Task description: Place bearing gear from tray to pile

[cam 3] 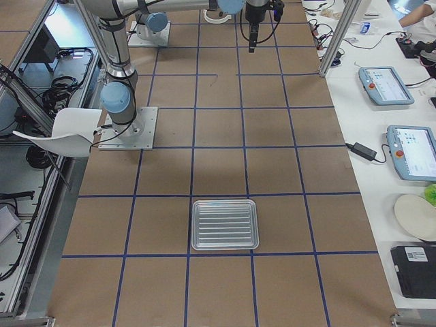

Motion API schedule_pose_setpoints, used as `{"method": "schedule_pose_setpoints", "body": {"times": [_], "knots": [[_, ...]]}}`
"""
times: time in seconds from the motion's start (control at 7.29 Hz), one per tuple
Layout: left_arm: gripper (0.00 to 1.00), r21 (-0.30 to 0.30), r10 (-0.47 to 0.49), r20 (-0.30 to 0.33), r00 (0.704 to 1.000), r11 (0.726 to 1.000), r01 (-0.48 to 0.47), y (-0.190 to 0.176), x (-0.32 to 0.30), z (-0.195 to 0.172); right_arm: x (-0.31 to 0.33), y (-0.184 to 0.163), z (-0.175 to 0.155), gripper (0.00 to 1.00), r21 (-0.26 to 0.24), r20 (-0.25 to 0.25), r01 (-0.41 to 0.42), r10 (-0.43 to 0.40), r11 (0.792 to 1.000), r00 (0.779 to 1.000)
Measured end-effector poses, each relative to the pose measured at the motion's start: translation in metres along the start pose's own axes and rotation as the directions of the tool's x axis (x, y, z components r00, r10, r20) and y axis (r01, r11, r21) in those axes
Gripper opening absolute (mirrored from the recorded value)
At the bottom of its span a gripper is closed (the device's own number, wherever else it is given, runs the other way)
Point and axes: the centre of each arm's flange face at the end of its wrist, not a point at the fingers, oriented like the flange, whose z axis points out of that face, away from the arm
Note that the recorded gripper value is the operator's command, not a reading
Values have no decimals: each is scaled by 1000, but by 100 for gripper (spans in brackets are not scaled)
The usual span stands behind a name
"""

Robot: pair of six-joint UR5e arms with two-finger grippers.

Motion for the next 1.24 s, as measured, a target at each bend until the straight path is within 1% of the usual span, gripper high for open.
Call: {"method": "schedule_pose_setpoints", "body": {"times": [0.14, 0.27, 0.41, 0.55, 0.69, 0.82, 1.1, 1.24], "knots": [[84, 3, -37, -7, 999, 999, 37, -7, 21, -45, 0, 0, 0, 100, 0, 0, 0, 0, 1000, 1000], [84, 10, -75, -2, 997, 997, 75, -13, 52, -92, -1, 0, 0, 100, 0, 0, 1, -1, 1000, 1000], [89, 30, -114, -2, 994, 993, 114, -17, 92, -138, -1, 0, 1, 100, -1, 0, 2, -2, 1000, 1000], [100, 56, -137, -9, 991, 989, 137, -20, 133, -170, -1, 0, 1, 100, -1, 0, 2, -2, 1000, 1000], [100, 81, -157, -13, 988, 984, 157, -22, 180, -193, -1, 0, 1, 100, -1, 0, 2, -2, 1000, 1000], [100, 102, -167, -13, 986, 981, 167, -22, 226, -207, -1, 0, 1, 100, -2, 0, 2, -2, 1000, 1000], [100, 125, -127, -3, 992, 984, 126, -15, 296, -218, -1, 0, 1, 100, -2, 0, 2, -2, 1000, 1000], [100, 132, -121, -6, 993, 984, 121, -11, 326, -220, -1, 0, 2, 100, -3, -1, 2, -2, 1000, 1000]]}}
